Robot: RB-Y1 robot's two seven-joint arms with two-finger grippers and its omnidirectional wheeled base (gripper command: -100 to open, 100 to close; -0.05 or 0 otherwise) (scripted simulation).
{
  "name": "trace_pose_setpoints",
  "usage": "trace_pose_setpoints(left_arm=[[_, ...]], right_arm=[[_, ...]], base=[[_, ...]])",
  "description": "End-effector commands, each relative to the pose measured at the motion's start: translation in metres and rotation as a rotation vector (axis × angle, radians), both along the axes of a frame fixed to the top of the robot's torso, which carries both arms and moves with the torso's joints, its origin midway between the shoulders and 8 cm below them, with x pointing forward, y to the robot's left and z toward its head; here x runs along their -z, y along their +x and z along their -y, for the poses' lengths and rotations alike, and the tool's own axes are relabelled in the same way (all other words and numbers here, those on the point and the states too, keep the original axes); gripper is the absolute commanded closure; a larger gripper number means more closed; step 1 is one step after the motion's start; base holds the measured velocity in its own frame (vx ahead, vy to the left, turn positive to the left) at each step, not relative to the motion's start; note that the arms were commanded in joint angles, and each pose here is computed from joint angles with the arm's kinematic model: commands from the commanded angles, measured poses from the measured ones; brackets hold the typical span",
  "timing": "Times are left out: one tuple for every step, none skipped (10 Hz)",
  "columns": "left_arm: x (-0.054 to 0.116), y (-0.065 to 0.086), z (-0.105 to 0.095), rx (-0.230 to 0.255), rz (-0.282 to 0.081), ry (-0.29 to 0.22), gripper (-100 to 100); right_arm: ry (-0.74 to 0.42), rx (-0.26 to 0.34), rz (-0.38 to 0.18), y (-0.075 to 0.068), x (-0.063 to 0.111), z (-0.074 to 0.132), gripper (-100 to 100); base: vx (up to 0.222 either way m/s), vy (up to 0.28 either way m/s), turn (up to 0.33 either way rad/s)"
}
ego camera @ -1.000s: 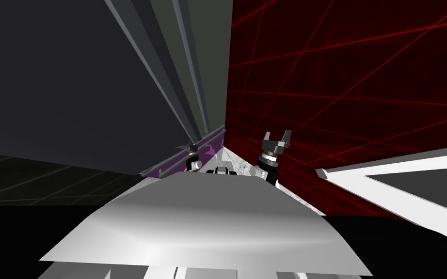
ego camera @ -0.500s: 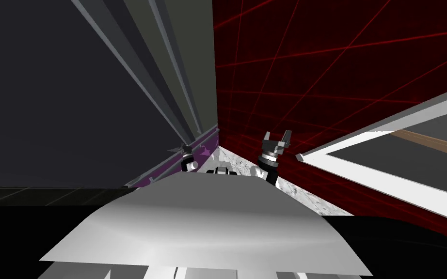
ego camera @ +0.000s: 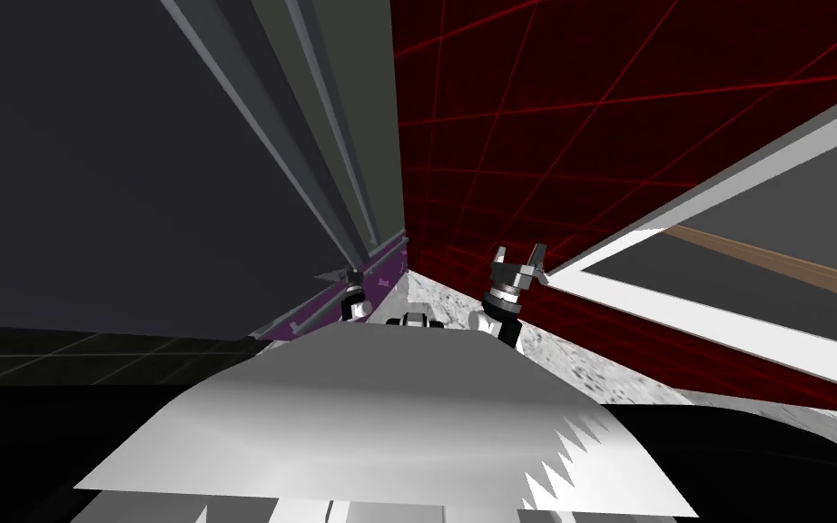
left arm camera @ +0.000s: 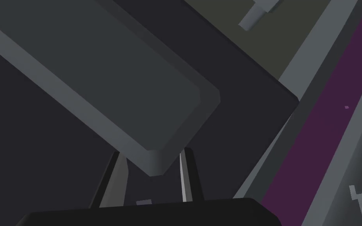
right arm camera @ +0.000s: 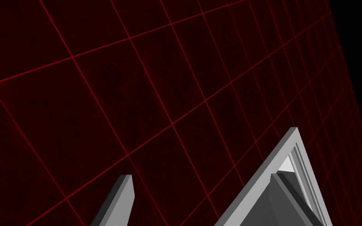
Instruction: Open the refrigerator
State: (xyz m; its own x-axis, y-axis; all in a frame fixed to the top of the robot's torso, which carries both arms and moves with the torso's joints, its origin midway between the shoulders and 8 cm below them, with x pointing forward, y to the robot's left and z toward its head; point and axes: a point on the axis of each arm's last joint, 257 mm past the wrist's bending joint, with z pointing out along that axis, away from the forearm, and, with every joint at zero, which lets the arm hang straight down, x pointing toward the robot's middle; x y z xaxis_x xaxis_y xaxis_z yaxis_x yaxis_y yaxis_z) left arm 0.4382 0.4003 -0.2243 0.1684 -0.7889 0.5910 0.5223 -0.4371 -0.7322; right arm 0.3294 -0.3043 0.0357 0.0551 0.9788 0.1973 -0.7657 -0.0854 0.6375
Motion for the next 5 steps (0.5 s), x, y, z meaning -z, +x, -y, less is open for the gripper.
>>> trace_pose_setpoints(left_arm=[[-0.009, 0.014, 0.018, 0.064, 0.010, 0.000, 100], [-0.011, 0.019, 0.026, 0.090, 0.010, -0.001, 100], [-0.013, 0.024, 0.033, 0.115, 0.009, -0.001, 100], [-0.015, 0.028, 0.041, 0.140, 0.008, -0.001, 100], [-0.017, 0.033, 0.049, 0.165, 0.007, -0.002, 100]], right_arm=[[0.000, 0.000, 0.000, 0.000, 0.000, 0.000, 0], [0.000, 0.000, 0.000, 0.000, 0.000, 0.000, 0], [0.000, 0.000, 0.000, 0.000, 0.000, 0.000, 0], [0.000, 0.000, 0.000, 0.000, 0.000, 0.000, 0], [0.000, 0.000, 0.000, 0.000, 0.000, 0.000, 0]], base=[[-0.230, 0.059, -0.119], [-0.225, 0.047, -0.111], [-0.216, 0.035, -0.099], [-0.220, 0.031, -0.077], [-0.218, 0.028, -0.081]])
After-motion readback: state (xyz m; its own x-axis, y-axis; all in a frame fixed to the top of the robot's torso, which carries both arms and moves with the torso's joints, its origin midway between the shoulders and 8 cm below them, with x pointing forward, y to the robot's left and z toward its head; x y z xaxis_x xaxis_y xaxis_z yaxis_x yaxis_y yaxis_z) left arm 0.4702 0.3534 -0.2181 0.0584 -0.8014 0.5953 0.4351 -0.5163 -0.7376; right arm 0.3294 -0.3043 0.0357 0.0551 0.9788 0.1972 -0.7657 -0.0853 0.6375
